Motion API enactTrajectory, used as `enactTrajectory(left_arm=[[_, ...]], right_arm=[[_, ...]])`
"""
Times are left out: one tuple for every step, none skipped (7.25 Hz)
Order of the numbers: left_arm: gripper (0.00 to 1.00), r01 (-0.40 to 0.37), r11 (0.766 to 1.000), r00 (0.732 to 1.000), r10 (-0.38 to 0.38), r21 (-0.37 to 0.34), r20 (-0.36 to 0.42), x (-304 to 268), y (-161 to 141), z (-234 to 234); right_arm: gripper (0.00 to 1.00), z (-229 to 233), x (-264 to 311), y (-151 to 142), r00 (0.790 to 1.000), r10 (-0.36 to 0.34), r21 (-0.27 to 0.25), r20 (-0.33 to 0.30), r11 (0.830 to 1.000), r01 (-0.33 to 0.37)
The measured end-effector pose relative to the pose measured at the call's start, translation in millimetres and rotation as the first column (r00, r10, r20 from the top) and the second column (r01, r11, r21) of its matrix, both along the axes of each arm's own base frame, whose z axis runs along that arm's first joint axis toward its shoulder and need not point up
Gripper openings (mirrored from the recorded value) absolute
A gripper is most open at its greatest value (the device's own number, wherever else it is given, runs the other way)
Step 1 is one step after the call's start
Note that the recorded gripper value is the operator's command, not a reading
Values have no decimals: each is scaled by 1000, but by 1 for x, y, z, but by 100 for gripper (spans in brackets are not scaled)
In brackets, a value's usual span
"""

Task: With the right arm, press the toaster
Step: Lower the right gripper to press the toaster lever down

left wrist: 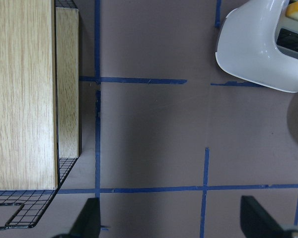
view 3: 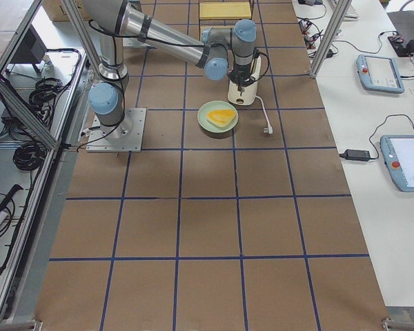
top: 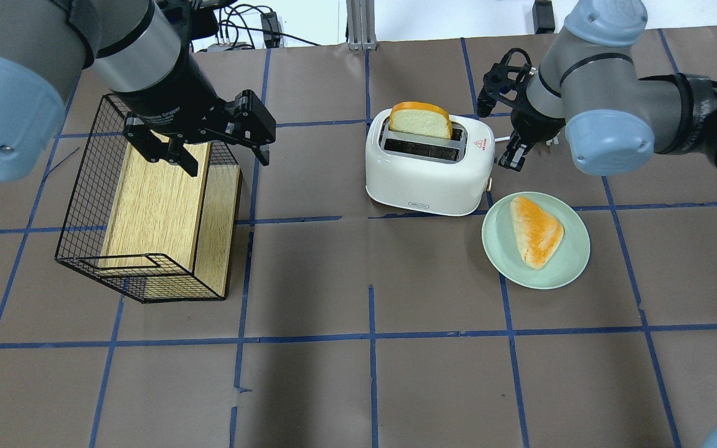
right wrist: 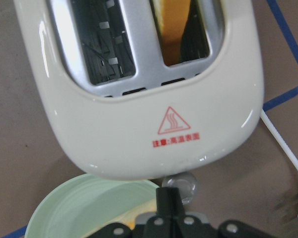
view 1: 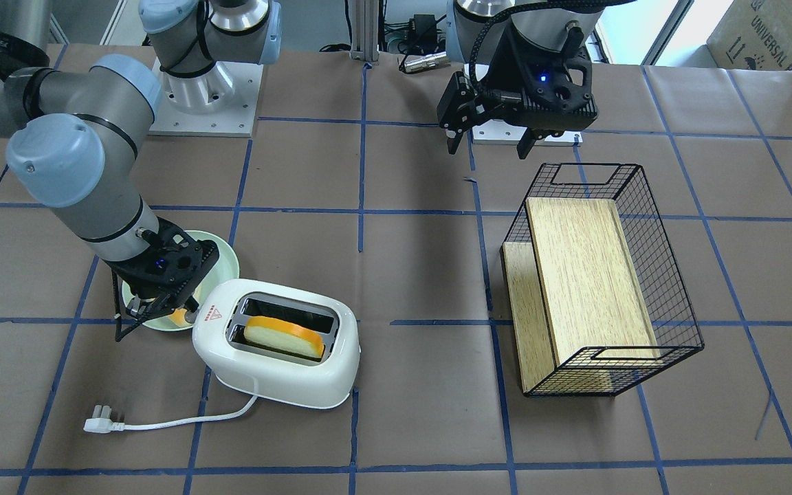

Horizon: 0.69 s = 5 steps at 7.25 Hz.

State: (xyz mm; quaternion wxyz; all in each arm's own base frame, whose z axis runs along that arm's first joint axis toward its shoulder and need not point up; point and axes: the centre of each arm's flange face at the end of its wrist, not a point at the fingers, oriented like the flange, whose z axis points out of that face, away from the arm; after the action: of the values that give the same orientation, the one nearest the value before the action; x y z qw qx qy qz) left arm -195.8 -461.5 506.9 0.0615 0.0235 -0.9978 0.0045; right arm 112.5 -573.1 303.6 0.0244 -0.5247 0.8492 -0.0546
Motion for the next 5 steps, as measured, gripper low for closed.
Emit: enactTrajectory(left_arm=[[100,0,1000,1000,0,0,0,0,0,0],[100,0,1000,1000,0,0,0,0,0,0],[100,0,1000,1000,0,0,0,0,0,0],[100,0,1000,1000,0,0,0,0,0,0],[100,0,1000,1000,0,-1,0,0,0,0]], right_arm=[[11,-9,0,-4,1000,0,6,3,1000,0],[11,-19,0,-8,1000,1,15,4,1000,-1],[11,-25,0,-10,1000,2,19,4,1000,-2],[12,-28,0,-11,1000,3,17,4,1000,-3],[12,-31,0,-11,1000,3,16,3,1000,-4]])
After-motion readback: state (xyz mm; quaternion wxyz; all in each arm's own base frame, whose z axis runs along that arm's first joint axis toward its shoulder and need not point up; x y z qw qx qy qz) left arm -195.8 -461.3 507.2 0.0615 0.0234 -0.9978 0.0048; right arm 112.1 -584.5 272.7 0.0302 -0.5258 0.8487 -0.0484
